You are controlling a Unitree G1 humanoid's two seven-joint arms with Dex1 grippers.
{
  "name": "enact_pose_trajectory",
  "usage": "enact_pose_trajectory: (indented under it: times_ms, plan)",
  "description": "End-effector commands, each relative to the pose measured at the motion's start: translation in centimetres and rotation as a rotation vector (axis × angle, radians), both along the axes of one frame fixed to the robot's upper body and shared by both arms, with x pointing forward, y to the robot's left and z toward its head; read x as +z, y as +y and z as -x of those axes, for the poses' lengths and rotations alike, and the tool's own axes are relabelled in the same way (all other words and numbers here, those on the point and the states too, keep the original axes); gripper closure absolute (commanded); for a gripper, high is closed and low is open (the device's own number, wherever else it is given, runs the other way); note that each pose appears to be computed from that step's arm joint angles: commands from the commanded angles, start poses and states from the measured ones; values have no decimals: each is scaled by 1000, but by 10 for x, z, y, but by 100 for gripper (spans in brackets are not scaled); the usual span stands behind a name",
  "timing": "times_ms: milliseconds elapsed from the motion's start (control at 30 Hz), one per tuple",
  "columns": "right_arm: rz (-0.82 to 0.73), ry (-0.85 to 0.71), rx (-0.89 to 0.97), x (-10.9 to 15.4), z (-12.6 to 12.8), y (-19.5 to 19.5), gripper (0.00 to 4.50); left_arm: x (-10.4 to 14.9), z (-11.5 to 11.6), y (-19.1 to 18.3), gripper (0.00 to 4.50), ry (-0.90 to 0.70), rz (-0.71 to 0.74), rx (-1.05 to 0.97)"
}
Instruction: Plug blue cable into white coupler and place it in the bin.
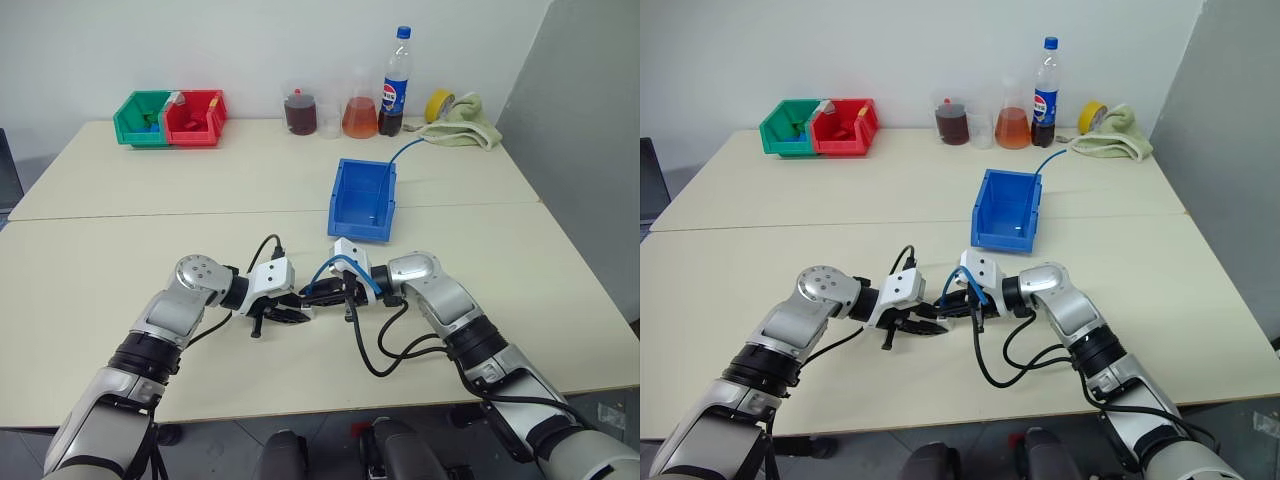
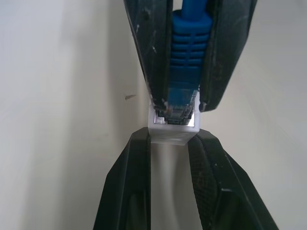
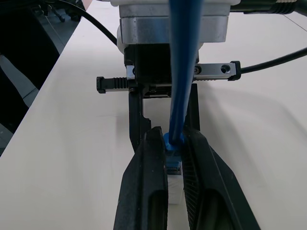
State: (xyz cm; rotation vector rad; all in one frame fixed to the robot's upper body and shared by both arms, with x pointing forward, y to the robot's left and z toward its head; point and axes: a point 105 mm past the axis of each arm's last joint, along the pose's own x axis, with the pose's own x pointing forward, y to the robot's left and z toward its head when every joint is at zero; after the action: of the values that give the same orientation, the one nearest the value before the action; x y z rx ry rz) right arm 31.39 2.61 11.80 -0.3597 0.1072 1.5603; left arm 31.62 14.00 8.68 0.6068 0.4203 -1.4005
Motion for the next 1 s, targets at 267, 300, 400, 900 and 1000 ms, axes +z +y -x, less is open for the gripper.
enact_pose_trajectory:
  times_ms: [267,300,400,900,1000]
  plan:
    - [28,13,-8,-22,7,1,435,3,-3,2,371,-15,-3,12]
    - [30,14,-9,-23,7,1,435,3,-3,2,371,-15,-3,12]
    - [45,5,-23,-29,4,1,435,3,-3,1,371,-15,-3,12]
    - [109,11,-23,-46,2,-3,435,2,-4,1,371,-20,-1,17]
    - [130,27,-31,-52,2,-6,435,2,-4,2,371,-21,0,18]
